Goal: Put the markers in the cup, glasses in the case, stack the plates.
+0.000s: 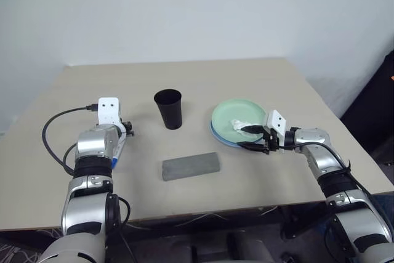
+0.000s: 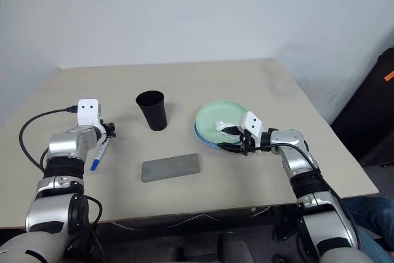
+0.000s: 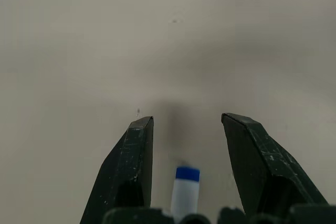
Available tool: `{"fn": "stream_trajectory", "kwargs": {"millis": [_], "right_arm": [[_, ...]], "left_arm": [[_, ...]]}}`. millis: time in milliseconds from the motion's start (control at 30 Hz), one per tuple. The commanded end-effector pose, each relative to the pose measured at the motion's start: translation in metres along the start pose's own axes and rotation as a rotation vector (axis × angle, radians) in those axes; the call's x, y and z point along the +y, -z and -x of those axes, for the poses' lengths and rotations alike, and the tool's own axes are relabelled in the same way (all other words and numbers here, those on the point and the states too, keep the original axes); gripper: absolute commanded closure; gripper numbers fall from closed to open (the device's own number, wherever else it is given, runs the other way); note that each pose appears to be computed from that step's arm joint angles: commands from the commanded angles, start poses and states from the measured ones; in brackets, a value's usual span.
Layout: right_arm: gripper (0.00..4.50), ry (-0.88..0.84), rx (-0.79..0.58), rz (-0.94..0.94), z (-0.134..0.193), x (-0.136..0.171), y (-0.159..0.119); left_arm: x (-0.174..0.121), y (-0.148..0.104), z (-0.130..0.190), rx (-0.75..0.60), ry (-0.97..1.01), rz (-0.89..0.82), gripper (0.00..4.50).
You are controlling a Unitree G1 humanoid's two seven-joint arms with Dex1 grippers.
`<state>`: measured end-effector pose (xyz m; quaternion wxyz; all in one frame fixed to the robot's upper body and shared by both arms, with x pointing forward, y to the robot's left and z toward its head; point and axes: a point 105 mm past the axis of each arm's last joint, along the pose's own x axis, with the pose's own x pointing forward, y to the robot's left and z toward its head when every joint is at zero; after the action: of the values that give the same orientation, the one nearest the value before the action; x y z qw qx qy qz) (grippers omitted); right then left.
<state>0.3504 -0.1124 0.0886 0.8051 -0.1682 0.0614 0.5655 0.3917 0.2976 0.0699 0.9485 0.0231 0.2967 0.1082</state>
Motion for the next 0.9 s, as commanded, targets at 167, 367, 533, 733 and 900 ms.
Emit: {"fn": "stream_trajectory", "kwargs": {"millis": [167, 367, 533, 733, 900], "right_arm": [[1.75, 0.025, -0.032, 0.047, 0.003, -0.007, -0.012], [1.75, 0.028, -0.037, 0.045, 0.001, -0.006, -0.012], [1.75, 0.028, -0.041, 0.046, 0.001, -0.007, -0.013], [1.75, -0.014, -0.071, 0.035, 0.004, -0.003, -0.018], [1.75, -0.034, -0.084, 0.028, 0.005, -0.001, -0.021]], "left_arm": [[0.002, 0.001, 0.018, 0.005, 0.006, -0.060, 2.38], [0.002, 0.006, 0.018, 0.019, 0.004, -0.057, 2.75], [0.004, 0.008, 0.016, 0.022, -0.001, -0.051, 4.27], [0.003, 0.009, 0.014, 0.019, 0.003, -0.043, 4.47], [0.000, 0.006, 0.014, 0.009, 0.015, -0.043, 4.47]]}}
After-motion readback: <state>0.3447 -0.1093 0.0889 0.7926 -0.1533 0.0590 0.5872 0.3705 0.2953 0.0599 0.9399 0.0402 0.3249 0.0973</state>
